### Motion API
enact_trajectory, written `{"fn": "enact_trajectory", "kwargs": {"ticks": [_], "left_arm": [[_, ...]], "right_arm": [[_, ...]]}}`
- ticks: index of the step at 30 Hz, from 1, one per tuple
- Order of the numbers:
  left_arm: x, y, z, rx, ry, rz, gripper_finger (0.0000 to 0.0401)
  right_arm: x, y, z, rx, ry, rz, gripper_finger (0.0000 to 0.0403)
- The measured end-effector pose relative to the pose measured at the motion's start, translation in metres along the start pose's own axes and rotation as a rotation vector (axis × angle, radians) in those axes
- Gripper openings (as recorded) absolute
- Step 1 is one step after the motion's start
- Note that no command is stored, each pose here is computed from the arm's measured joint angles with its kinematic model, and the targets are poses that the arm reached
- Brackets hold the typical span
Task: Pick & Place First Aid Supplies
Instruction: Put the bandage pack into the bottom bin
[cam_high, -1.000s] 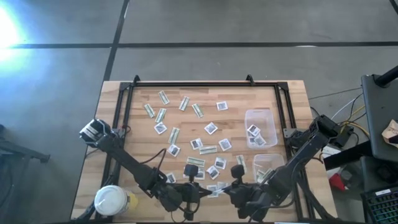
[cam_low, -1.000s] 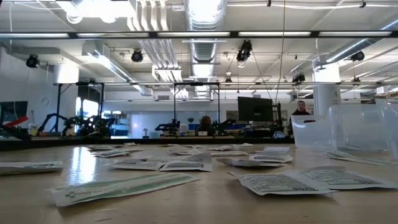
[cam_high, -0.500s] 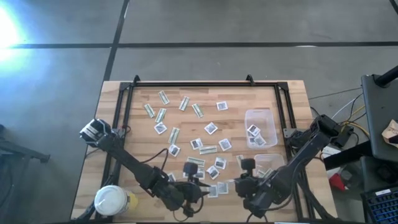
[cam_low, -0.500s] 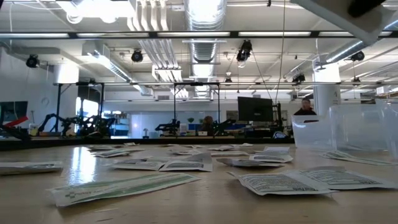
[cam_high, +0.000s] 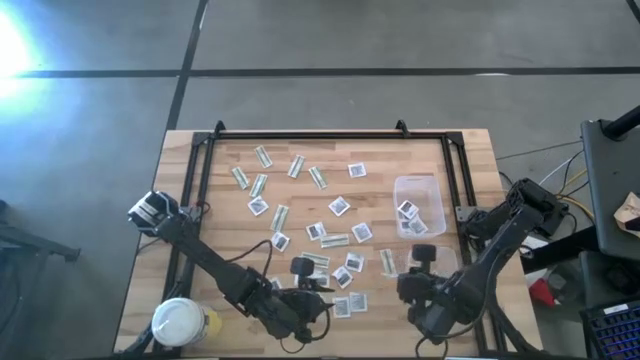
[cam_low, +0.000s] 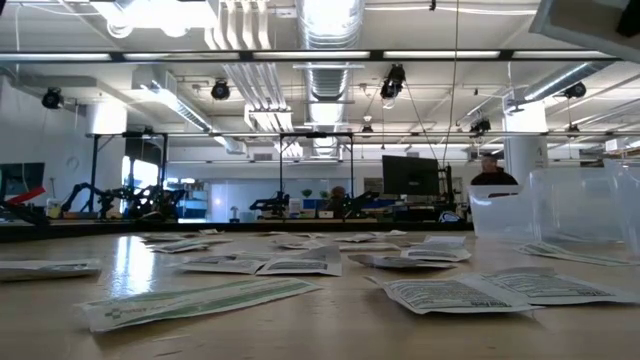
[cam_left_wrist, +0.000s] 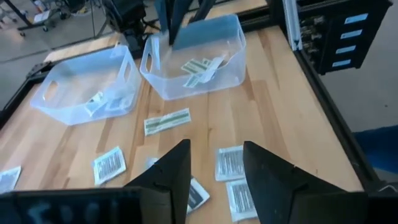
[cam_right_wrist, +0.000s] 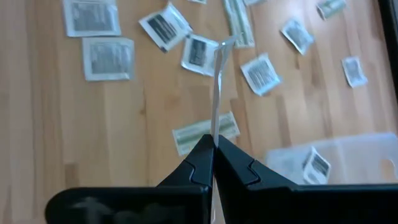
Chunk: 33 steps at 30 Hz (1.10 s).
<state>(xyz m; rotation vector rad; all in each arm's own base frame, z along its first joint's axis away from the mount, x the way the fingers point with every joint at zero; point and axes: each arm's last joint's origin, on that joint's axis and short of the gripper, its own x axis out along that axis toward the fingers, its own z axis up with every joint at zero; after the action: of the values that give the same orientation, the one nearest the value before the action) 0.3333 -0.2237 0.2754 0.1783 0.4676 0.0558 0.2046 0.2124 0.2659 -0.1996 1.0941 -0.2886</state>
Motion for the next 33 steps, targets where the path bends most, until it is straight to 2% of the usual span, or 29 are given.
{"fn": "enact_trajectory", "kwargs": {"ticks": [14, 25, 33], "left_arm": [[0.000, 0.001, -0.007, -0.038, 0.063, 0.013, 0.0140], [0.000, 0.001, -0.007, -0.039, 0.063, 0.013, 0.0140], [0.000, 0.001, -0.007, -0.042, 0.063, 0.013, 0.0140]], "right_arm": [[-0.018, -0.014, -0.022, 0.102, 0.104, -0.026, 0.0008], [-0.008, -0.018, -0.040, 0.064, 0.338, -0.046, 0.0008], [-0.001, -0.018, -0.049, 0.073, 0.421, -0.048, 0.0008]]}}
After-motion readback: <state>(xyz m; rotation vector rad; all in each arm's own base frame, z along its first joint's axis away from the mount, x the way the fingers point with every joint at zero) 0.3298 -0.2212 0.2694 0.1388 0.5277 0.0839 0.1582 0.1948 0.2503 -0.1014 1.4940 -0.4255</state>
